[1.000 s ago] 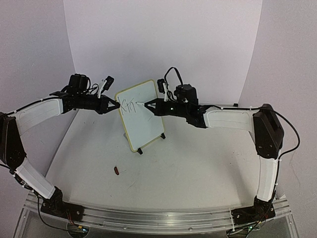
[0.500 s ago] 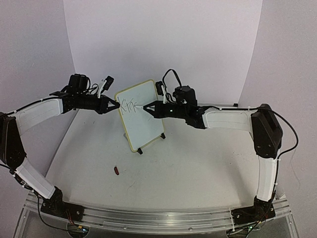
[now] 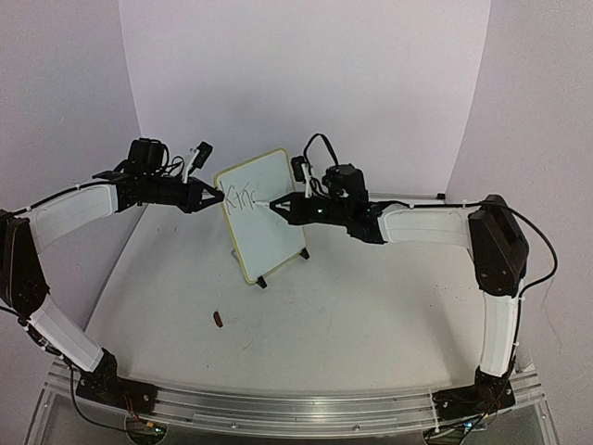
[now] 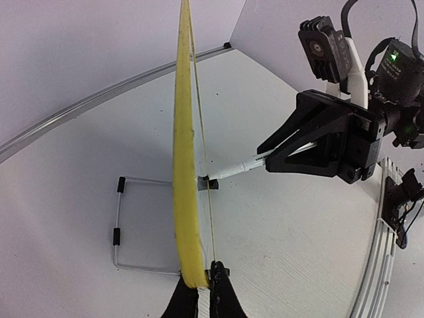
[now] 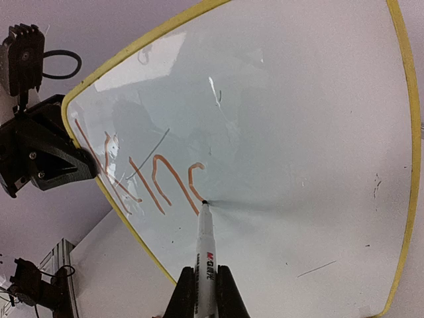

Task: Write a sentence on the whiteboard
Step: Write on the whiteboard with the whiteboard marker without the cap.

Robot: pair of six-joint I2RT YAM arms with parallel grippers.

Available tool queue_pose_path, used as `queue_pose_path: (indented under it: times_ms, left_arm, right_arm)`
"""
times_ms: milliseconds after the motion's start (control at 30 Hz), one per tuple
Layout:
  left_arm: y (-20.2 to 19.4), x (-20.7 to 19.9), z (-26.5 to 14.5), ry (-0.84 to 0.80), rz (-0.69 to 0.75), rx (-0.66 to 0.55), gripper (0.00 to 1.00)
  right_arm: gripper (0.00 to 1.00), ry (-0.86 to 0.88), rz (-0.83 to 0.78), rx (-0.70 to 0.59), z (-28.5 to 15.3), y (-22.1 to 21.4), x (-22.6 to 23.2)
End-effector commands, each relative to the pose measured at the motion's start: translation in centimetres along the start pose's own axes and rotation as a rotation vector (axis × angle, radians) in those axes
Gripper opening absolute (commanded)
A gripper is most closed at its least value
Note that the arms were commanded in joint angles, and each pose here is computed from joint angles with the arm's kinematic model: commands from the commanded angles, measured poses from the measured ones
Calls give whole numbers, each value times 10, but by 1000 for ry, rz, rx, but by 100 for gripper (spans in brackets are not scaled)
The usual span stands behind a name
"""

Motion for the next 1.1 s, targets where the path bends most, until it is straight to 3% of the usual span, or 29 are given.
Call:
queue_pose_path:
  times_ms: [0,1067]
  left_arm:
    - [0,1,-1,13,48,5,0]
    - [-1,2,1,3,40,10,0]
  right_arm:
    - [0,-46,-28,-72,-8,22,2]
    - [0,-4,-72,-181,-2,69,20]
Point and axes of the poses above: each gripper's point midway between its finger pads, its own z axis out along the fingers, its own x axis along the line the jaws close on, y = z × x, the point moved 6 cm from there along -z, back along the fingers
